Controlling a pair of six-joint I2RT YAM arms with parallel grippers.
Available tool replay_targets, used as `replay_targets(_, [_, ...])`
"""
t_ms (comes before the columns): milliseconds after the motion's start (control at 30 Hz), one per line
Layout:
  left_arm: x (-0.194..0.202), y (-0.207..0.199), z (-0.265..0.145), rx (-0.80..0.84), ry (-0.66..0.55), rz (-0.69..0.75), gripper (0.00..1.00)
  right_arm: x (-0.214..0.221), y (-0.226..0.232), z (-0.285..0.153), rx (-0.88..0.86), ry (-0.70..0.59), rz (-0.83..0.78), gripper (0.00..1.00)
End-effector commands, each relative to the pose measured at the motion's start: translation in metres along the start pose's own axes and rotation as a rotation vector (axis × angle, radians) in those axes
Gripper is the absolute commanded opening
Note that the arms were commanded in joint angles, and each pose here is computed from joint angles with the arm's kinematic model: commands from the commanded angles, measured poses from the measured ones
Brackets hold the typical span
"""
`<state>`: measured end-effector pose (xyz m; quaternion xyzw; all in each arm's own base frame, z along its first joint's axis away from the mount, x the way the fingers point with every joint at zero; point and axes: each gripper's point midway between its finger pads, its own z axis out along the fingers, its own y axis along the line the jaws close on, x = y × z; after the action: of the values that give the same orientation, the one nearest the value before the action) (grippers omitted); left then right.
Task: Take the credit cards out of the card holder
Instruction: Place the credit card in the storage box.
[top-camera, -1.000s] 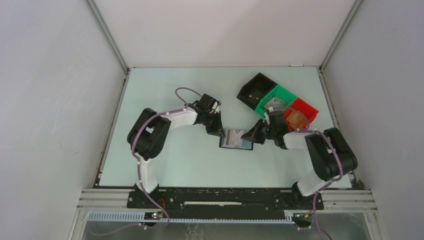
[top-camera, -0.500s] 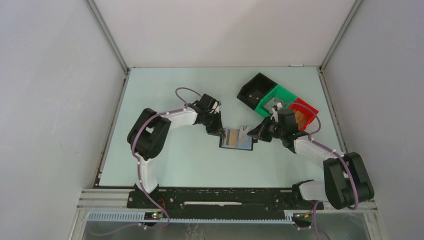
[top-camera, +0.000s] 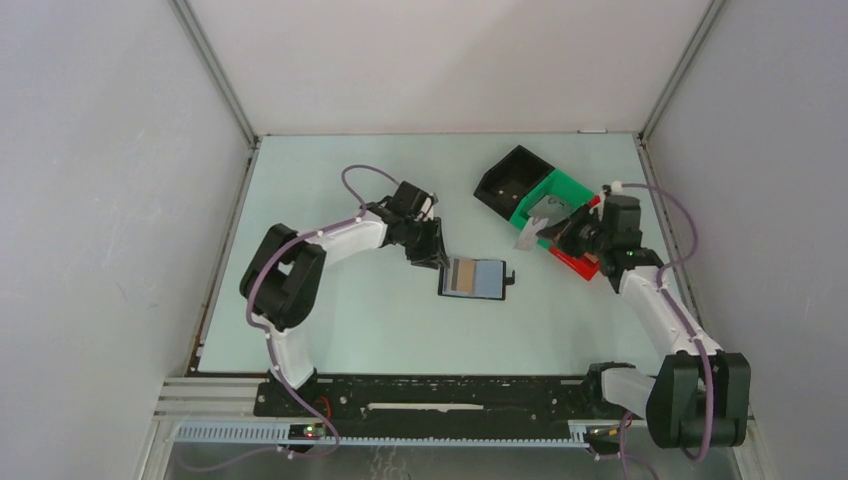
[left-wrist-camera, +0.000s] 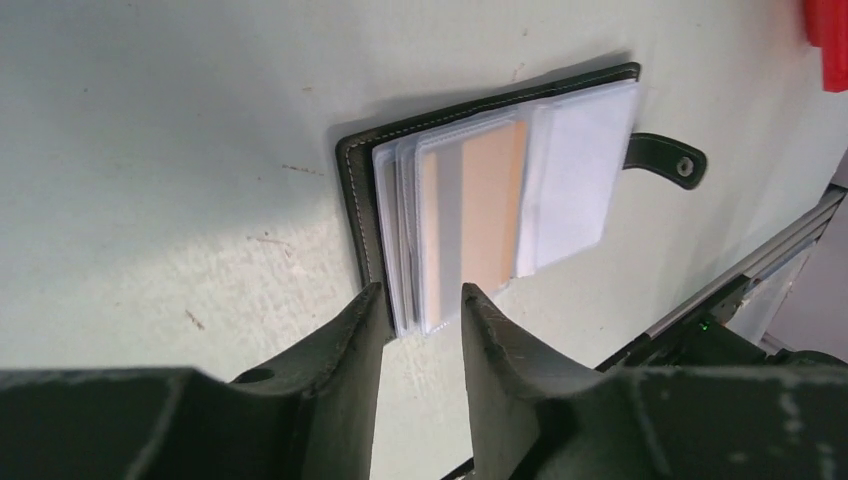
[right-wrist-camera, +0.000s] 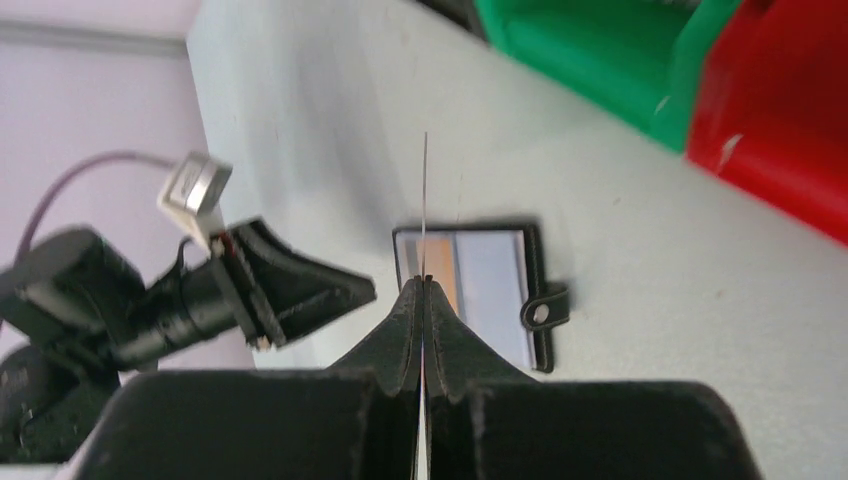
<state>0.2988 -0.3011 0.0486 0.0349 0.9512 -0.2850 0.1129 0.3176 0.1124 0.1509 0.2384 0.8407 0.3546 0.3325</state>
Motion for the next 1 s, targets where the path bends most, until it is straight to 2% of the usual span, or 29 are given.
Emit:
replay_targets(0, [-0.017,-0.014,-0.034,0.0,-0.096,0.065,0.41,-0.05,-0.006,-0.01,0.068,-0.109,-0.004,0.0])
replay_targets(300, [-0.026,-0.031,-0.067,0.034,-0.169,0.098,0.41,-0.109,-0.034,0.026,0.214,-0.136,0.019,0.0])
replay_targets(900, [-0.022,-0.032,-0.078,0.046,-0.177,0.103,0.4,-0.142,-0.067,0.1,0.299,-0.083,0.074,0.0])
replay_targets(933, [-0.022,-0.031,-0.078,0.045,-0.175,0.102,0.4,-0.142,-0.068,0.102,0.311,-0.077,0.075,0.01])
replay_targets(967, [-0.022,-0.032,-0.078,0.048,-0.176,0.103,0.4,-0.142,-0.071,0.104,0.324,-0.07,0.074,0.1])
